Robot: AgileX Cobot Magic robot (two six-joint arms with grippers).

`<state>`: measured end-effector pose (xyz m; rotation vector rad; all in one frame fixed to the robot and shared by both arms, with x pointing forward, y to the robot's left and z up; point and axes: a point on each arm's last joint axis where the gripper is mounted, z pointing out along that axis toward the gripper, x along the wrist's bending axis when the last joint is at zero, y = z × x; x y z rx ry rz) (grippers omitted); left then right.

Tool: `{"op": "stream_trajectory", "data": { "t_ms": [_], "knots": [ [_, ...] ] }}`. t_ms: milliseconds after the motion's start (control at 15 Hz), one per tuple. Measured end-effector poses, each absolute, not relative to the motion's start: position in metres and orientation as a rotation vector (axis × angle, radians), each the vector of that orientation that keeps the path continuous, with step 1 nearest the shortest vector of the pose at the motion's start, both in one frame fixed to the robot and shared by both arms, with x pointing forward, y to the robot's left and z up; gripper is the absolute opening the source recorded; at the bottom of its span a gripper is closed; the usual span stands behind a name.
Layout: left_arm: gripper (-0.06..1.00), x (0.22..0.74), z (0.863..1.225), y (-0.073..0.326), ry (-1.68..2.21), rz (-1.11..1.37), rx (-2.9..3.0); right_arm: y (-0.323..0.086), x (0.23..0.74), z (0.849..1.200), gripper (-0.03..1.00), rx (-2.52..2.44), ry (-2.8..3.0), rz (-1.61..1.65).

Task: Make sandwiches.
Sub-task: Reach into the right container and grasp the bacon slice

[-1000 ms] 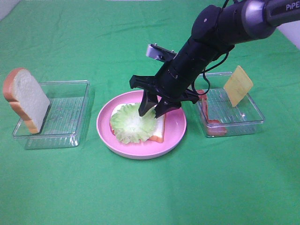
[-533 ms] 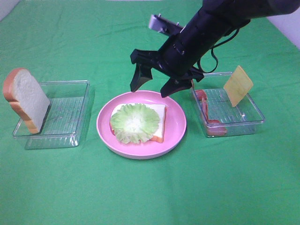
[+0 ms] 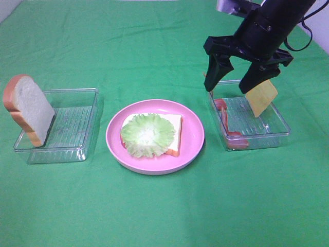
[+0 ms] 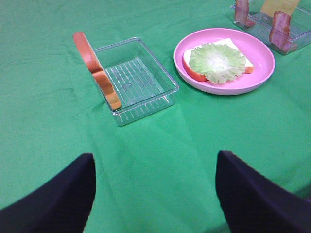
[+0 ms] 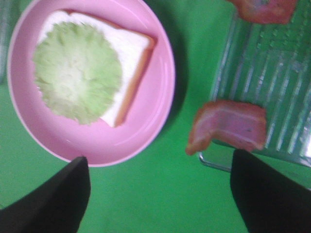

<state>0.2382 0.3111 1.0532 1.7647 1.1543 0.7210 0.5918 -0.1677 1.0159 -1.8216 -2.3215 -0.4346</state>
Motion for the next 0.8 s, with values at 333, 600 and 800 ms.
{"op": "stream_trajectory", "data": {
  "t_ms": [333,600,800],
  "knots": [
    [0.66,0.238,1.053,0.311,1.154,0.721,1.765,-0.177,0.592,1.012,0.74,-1.925,-2.359,-0.295],
    [0.66,0.238,1.053,0.311,1.154,0.721,1.765,-0.172,0.599,0.982,0.7,-1.928,-2.289,-0.211],
    [0.66,0.238,1.053,0.311,1.154,0.721,1.765,-0.171,0.604,0.971,0.69,-1.934,-2.275,-0.211]
  ]
}}
